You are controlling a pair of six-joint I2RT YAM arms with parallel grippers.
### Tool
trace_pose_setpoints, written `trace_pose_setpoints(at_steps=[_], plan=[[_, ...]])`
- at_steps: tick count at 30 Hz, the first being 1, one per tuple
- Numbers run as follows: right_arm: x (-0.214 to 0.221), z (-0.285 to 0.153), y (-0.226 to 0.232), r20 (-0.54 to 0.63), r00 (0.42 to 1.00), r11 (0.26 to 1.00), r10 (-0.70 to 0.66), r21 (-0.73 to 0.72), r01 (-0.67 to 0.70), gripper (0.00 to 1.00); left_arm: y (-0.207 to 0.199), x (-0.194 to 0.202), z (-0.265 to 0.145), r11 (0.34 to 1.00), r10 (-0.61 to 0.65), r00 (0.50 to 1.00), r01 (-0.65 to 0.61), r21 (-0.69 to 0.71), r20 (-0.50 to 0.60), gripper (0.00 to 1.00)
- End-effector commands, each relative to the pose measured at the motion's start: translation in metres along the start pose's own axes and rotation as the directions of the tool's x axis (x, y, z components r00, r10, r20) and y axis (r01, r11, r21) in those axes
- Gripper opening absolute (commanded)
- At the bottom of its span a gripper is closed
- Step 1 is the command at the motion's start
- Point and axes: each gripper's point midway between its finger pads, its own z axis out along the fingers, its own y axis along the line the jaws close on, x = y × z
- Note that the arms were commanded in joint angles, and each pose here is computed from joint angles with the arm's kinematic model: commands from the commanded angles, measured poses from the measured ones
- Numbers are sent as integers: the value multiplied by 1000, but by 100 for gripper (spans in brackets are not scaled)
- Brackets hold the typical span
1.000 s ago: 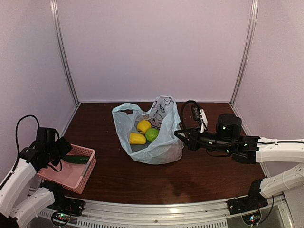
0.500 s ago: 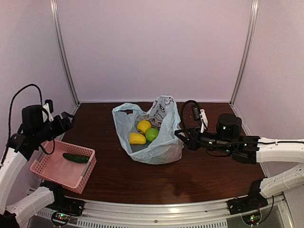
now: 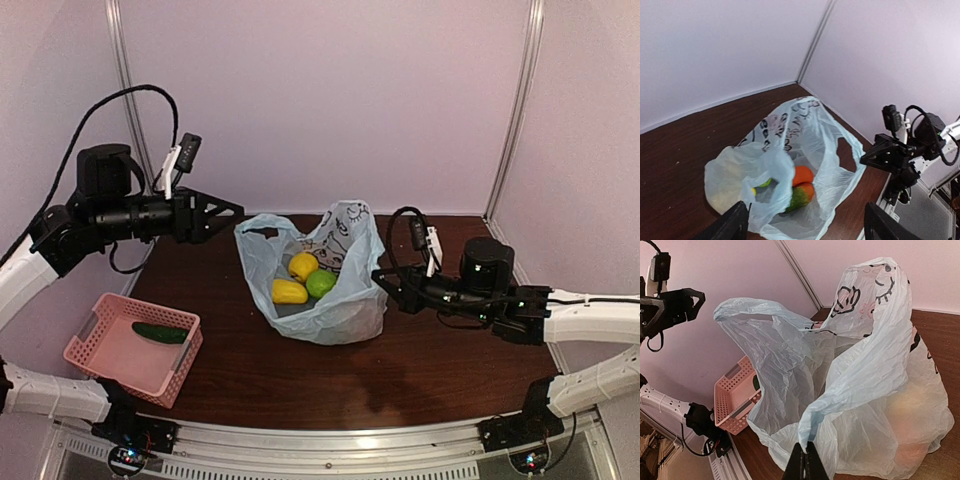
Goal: Untie the knot of the plastic bag and take out the fruit
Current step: Place the fake fruit in the bin, then reach into the gripper of the takeout bag.
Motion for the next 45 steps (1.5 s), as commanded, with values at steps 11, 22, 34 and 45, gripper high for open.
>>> trace_pose_setpoints(at_steps=[11, 22, 34, 45], plan=[[-16, -19, 1, 57, 998, 1000, -1, 13, 0, 0, -98, 36, 138, 931, 218, 965, -162, 327, -143, 57], [-22, -29, 6, 77, 997, 1000, -20, -6, 21, 0, -22, 108, 214, 989, 144, 916, -118, 94, -374, 49], [-21, -26, 8, 77, 997, 1000, -15, -20, 17, 0, 8, 183, 247, 996, 83, 856, -63, 55, -511, 45], [-18, -22, 7, 68, 998, 1000, -4, -21, 5, 0, -4, 206, 278, 995, 43, 875, 7, 102, -482, 56]])
